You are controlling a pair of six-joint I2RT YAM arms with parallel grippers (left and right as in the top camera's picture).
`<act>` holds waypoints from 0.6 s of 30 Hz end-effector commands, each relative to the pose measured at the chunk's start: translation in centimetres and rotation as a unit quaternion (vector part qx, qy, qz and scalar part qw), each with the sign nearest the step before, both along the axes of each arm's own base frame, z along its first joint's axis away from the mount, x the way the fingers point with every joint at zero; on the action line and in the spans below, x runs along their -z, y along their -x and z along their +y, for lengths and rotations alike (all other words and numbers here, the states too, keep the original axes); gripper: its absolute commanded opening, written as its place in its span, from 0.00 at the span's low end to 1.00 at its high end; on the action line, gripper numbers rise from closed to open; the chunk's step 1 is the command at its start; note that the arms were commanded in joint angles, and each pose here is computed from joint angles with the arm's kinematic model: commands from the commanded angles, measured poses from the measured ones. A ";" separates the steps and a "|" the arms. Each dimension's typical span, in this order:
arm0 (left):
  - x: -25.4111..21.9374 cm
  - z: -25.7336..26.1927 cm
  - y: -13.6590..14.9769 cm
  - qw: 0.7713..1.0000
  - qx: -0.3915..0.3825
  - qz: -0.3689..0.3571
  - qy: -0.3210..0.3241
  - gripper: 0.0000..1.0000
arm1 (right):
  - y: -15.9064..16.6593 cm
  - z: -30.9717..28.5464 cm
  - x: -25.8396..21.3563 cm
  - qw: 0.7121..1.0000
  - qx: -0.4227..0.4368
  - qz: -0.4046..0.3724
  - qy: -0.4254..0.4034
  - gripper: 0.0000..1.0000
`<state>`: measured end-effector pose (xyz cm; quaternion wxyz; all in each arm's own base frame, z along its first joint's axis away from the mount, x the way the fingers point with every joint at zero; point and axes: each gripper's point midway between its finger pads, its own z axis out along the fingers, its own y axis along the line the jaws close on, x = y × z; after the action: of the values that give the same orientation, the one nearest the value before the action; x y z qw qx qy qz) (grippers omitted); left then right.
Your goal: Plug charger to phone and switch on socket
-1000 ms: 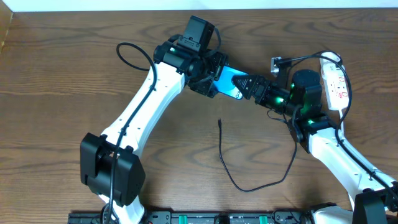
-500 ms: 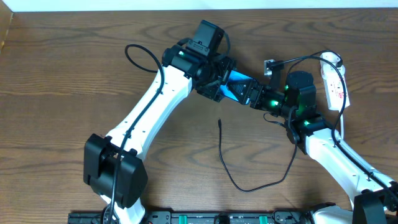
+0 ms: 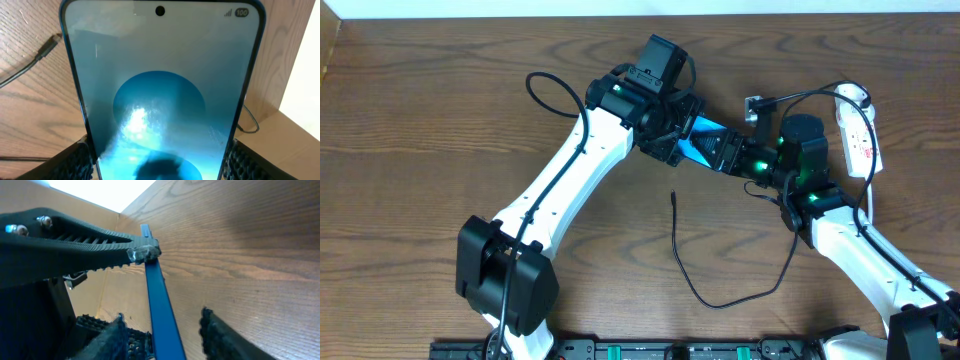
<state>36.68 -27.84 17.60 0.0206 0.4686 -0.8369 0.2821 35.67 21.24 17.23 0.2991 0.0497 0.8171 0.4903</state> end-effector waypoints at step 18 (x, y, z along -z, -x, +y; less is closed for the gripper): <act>-1.4 -0.8 0.3 1.000 0.009 -0.022 0.002 0.07 | -0.3 0.1 0.0 1.000 0.002 -0.006 0.008 0.28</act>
<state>36.18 -28.49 17.53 0.0181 0.4611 -0.8421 0.2790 35.77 21.11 17.11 0.3014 0.0521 0.8186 0.4861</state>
